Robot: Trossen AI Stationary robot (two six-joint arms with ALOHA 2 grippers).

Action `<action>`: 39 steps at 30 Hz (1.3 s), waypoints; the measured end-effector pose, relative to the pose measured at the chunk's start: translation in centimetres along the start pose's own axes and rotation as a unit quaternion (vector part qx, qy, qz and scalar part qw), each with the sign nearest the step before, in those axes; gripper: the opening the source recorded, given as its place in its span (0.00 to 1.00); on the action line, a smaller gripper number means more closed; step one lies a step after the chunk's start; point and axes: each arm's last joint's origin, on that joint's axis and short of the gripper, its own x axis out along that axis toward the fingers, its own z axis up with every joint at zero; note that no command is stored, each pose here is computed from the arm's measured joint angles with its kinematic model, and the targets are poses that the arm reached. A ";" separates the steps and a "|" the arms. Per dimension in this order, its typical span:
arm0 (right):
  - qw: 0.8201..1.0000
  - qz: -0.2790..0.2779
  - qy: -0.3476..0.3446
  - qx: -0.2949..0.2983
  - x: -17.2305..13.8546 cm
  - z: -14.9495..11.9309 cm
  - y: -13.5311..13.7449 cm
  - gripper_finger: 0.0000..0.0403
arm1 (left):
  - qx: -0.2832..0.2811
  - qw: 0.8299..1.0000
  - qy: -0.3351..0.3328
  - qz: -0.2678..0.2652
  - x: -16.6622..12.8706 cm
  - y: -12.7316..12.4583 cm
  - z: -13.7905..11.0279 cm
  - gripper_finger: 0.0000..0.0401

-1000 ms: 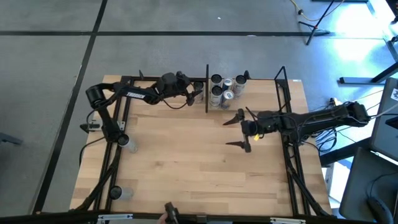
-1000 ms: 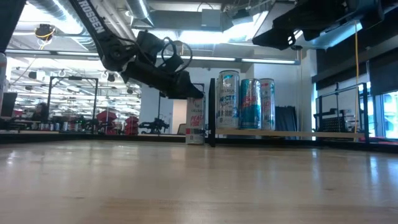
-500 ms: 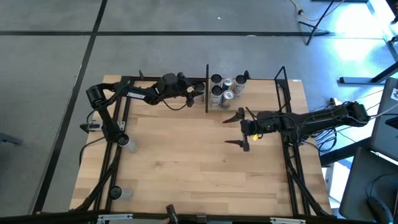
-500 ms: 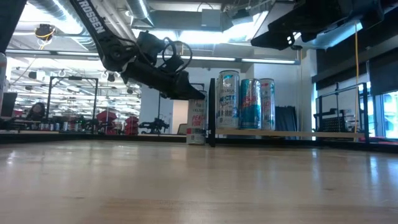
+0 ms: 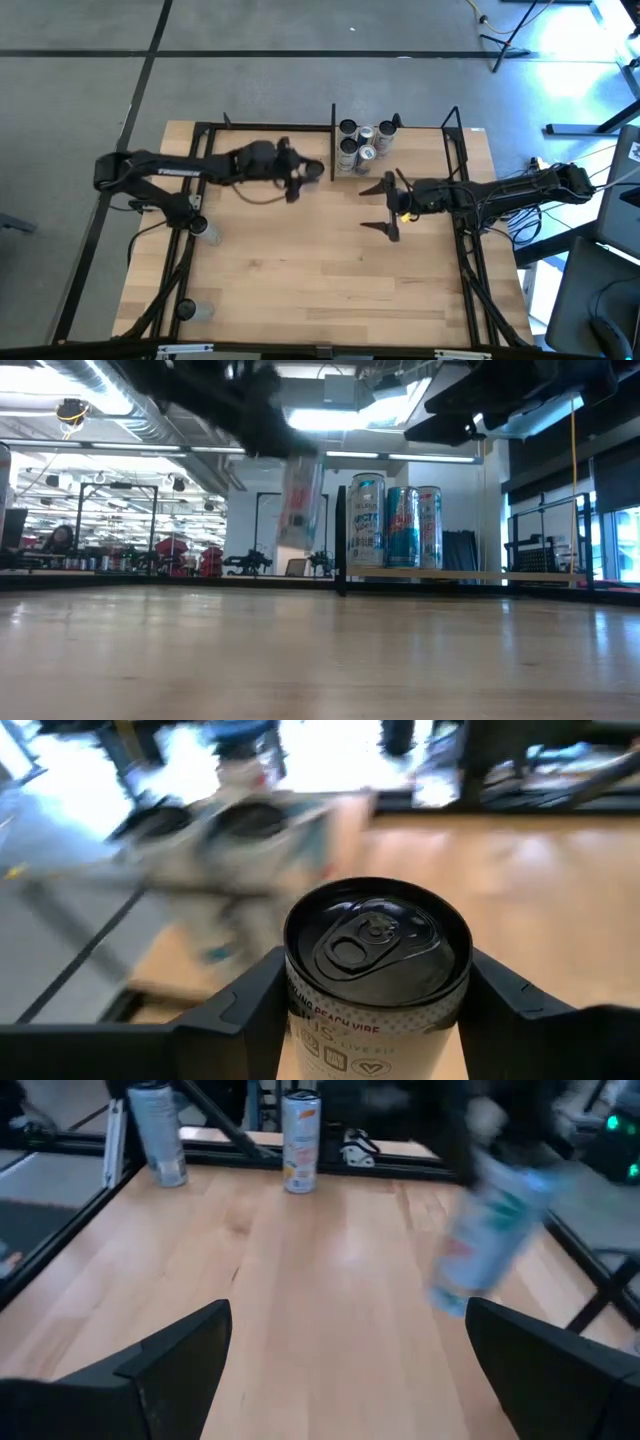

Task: Place canned beverage on shelf
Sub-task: Put the top black soda can on the shelf aligned with the other black soda can

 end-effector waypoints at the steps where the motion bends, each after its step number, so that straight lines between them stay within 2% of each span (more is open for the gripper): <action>1: 1.000 -0.002 0.000 0.003 0.0 0.0 0.0 0.96 | 0.002 1.000 -0.008 -0.015 -0.3 -0.9 0.3 0.47; 8: 0.997 -0.014 0.057 0.055 -0.2 -1.1 0.0 0.96 | 0.012 0.994 -0.054 -0.098 -0.1 -7.3 0.7 0.48; 13: 0.992 -0.017 0.102 0.071 -0.6 -1.9 0.4 0.96 | -0.017 0.989 -0.093 -0.116 1.8 -9.9 0.2 0.48; 22: 0.992 -0.065 0.109 0.015 -1.3 -2.2 3.5 0.96 | -0.008 0.992 -0.048 -0.120 7.7 -13.1 0.4 0.48; 26: 0.989 -0.074 0.127 0.006 -1.9 -2.8 4.9 0.96 | 0.005 0.989 -0.041 -0.142 9.4 -14.3 0.3 0.48; 32: 0.984 -0.101 0.144 0.002 -3.1 -3.8 6.9 0.96 | -0.005 0.989 -0.040 -0.145 10.1 -14.6 -0.1 0.48; 39: 0.984 -0.121 0.129 -0.004 -3.4 -3.8 7.5 0.96 | -0.003 0.987 -0.032 -0.155 10.0 -15.0 -0.3 0.49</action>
